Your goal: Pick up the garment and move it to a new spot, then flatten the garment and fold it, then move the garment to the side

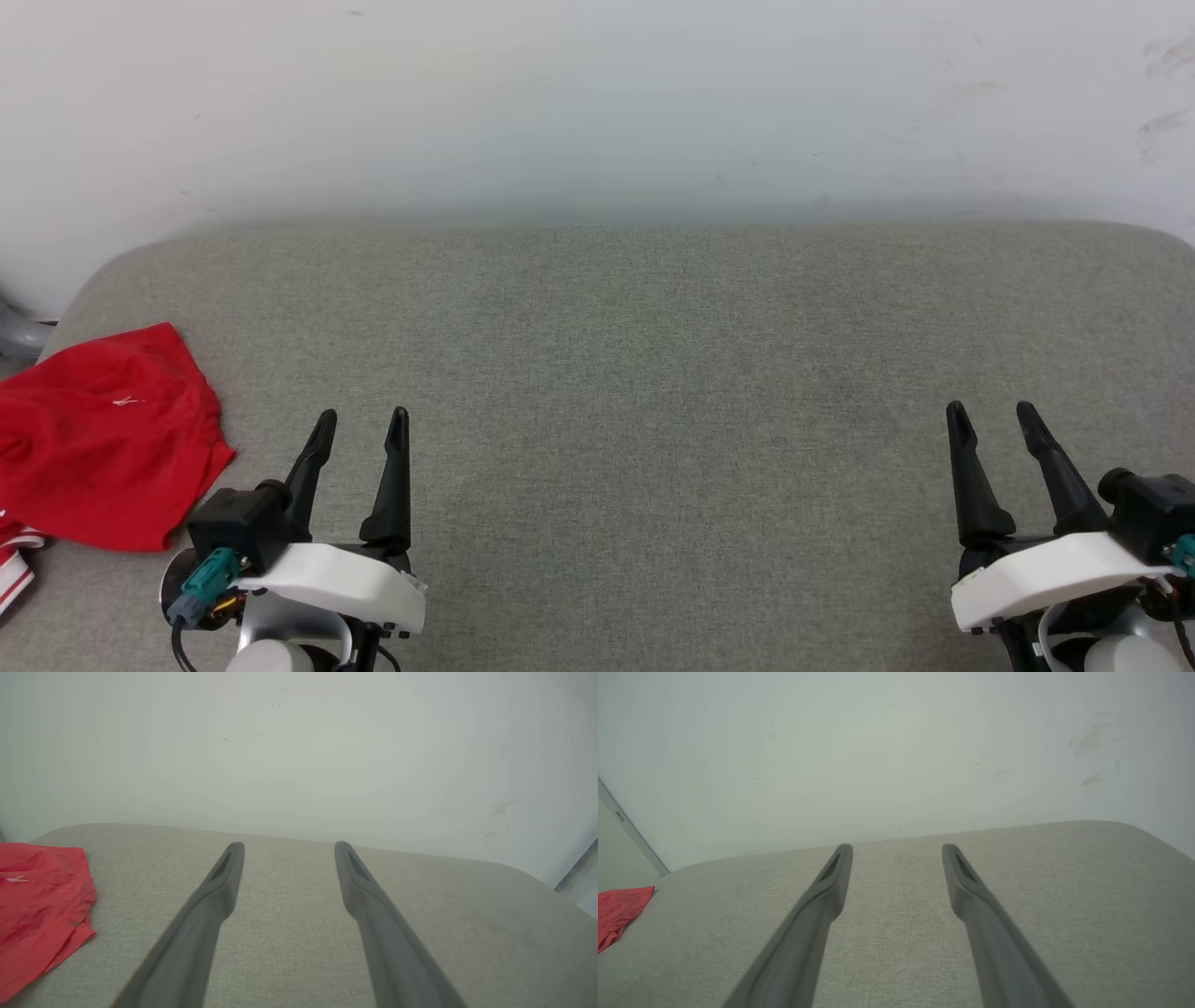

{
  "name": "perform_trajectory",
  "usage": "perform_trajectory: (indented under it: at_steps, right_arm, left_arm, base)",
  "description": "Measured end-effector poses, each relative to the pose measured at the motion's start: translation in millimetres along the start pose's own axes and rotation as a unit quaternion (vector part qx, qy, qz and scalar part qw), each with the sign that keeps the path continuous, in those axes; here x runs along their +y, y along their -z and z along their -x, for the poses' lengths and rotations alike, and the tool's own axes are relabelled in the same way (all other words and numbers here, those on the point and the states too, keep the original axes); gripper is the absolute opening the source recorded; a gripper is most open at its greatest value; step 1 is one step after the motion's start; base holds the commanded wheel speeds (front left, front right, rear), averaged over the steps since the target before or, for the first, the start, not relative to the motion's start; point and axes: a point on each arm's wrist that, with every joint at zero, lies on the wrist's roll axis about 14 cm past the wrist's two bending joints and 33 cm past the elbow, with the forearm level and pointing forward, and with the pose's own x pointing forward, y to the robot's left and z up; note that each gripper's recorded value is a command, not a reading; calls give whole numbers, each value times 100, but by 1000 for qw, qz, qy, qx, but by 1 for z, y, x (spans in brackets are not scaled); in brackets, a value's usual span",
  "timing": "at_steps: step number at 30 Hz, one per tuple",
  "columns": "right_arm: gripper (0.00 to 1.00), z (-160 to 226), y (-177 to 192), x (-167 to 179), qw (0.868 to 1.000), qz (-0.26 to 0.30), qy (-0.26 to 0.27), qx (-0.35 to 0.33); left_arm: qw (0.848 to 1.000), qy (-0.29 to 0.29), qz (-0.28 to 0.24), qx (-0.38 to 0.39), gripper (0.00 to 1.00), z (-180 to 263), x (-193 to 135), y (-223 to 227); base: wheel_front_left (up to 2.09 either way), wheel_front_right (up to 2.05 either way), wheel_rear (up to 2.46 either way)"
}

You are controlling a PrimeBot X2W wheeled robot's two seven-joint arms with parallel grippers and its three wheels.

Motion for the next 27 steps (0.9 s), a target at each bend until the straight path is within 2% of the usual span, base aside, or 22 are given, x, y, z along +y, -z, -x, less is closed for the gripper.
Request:
perform_trajectory:
  at_steps: [13,27]
  right_arm:
    - [100,2,-3,1,999,54,-4,0]
    - [100,2,-9,4,996,94,-8,-8]
  left_arm:
    - [999,7,-39,0,100,2,-1,4]
    - [998,19,-57,-7,100,3,-4,4]
  base:
    - [0,0,0]
    - [0,0,0]
